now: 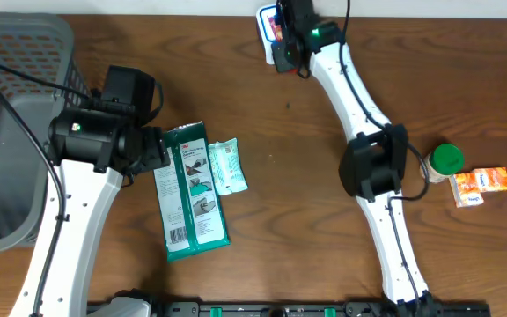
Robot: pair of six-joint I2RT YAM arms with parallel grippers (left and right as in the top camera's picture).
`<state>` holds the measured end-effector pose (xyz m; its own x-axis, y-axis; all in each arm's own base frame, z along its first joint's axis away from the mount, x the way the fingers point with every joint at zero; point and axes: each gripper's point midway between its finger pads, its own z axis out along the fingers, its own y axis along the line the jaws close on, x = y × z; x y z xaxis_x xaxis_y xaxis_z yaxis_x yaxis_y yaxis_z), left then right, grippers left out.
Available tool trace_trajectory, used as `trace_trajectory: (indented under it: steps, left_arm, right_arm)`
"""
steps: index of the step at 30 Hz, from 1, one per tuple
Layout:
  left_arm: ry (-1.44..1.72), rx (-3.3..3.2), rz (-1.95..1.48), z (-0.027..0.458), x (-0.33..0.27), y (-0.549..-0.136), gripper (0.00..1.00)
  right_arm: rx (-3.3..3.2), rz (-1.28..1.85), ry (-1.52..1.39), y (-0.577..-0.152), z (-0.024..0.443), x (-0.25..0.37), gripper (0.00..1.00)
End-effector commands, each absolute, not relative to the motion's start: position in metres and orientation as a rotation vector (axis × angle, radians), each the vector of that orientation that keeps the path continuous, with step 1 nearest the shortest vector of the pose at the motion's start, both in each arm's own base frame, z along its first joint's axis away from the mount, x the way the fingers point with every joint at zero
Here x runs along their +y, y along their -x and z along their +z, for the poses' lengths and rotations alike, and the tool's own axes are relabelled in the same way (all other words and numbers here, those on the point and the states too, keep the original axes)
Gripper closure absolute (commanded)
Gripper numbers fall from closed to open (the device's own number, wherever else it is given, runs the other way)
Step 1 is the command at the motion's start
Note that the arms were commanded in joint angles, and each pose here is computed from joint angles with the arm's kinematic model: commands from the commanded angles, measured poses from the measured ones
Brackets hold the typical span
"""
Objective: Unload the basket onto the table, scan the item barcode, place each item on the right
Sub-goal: 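Lift the Nescafe stick up to the white scanner with the right gripper, then carry the stick to the right edge and drop it by the orange packs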
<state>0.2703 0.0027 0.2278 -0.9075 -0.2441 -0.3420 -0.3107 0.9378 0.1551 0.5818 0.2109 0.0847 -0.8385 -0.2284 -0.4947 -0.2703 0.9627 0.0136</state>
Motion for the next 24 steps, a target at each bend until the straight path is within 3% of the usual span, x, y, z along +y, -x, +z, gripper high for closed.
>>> trace_trajectory:
  steps: [1,4,7,18,24]
  left_arm:
    - [0.41,2.766,0.313,0.23,0.006,-0.27,0.12]
    - [0.41,2.766,0.313,0.23,0.005,-0.27,0.12]
    - [0.41,2.766,0.314,0.23,0.006,-0.27,0.12]
    - [0.41,2.766,0.313,0.23,0.005,-0.27,0.12]
    - [0.41,2.766,0.314,0.23,0.006,-0.27,0.12]
  right_arm:
    - [2.505,0.182,0.383,-0.528,0.23,0.203,0.99]
    - [2.624,0.128,0.478,-0.451,0.27,0.173,0.99]
    - [2.678,0.112,0.468,-0.413,0.292,0.153,0.99]
    - [2.679,0.124,0.202,-0.378,0.326,0.111,0.99]
    - [2.712,-0.206,-0.204,-0.344,0.318,0.02,0.99]
